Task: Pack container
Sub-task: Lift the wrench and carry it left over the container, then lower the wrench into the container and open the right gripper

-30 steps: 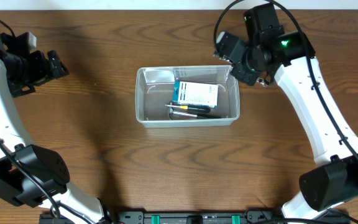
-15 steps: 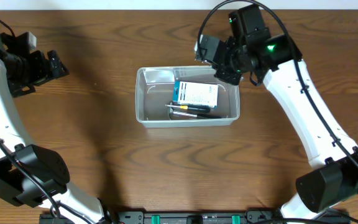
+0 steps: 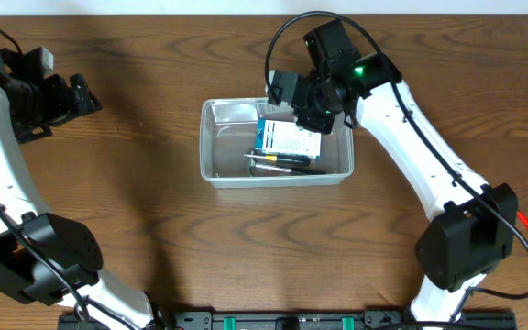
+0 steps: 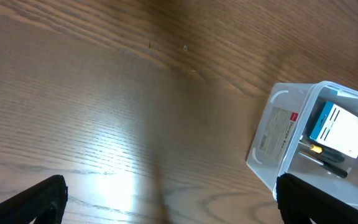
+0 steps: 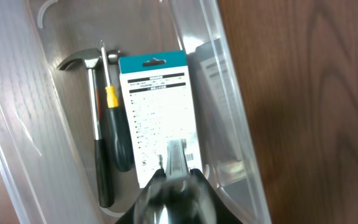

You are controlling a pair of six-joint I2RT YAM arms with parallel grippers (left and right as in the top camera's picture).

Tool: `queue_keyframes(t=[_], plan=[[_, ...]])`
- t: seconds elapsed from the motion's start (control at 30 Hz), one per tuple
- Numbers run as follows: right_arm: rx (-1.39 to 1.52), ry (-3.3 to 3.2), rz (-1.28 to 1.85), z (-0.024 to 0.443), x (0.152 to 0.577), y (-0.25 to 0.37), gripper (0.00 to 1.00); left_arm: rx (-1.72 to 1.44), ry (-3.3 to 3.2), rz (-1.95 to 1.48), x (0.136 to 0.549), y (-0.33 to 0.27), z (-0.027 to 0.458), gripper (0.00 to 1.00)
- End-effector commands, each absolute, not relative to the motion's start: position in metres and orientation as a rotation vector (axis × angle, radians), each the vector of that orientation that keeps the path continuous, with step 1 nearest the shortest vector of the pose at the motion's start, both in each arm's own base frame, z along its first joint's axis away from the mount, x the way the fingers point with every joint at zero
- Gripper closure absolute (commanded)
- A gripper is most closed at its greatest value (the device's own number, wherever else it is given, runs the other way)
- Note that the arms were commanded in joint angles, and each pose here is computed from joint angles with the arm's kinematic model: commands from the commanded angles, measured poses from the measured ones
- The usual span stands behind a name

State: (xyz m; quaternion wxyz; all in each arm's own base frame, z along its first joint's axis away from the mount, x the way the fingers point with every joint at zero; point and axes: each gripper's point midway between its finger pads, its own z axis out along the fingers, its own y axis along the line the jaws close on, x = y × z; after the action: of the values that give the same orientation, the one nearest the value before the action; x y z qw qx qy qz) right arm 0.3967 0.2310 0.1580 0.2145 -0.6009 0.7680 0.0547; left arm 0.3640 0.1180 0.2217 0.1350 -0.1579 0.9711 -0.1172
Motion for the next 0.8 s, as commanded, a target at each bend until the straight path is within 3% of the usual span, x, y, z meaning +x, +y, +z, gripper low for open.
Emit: queue_keyframes(t=[0.0,0.77], plan=[[-1.705,2.1,0.18,0.156,0.394,0.243,0.87,-0.454,2.827,-0.332,0.364,0.12,0.217,0.02],[-1.749,2.116,0.204,0.145,0.385,0.251,0.84,-0.454,2.827,-0.332,0.364,0.12,0.217,0.02]])
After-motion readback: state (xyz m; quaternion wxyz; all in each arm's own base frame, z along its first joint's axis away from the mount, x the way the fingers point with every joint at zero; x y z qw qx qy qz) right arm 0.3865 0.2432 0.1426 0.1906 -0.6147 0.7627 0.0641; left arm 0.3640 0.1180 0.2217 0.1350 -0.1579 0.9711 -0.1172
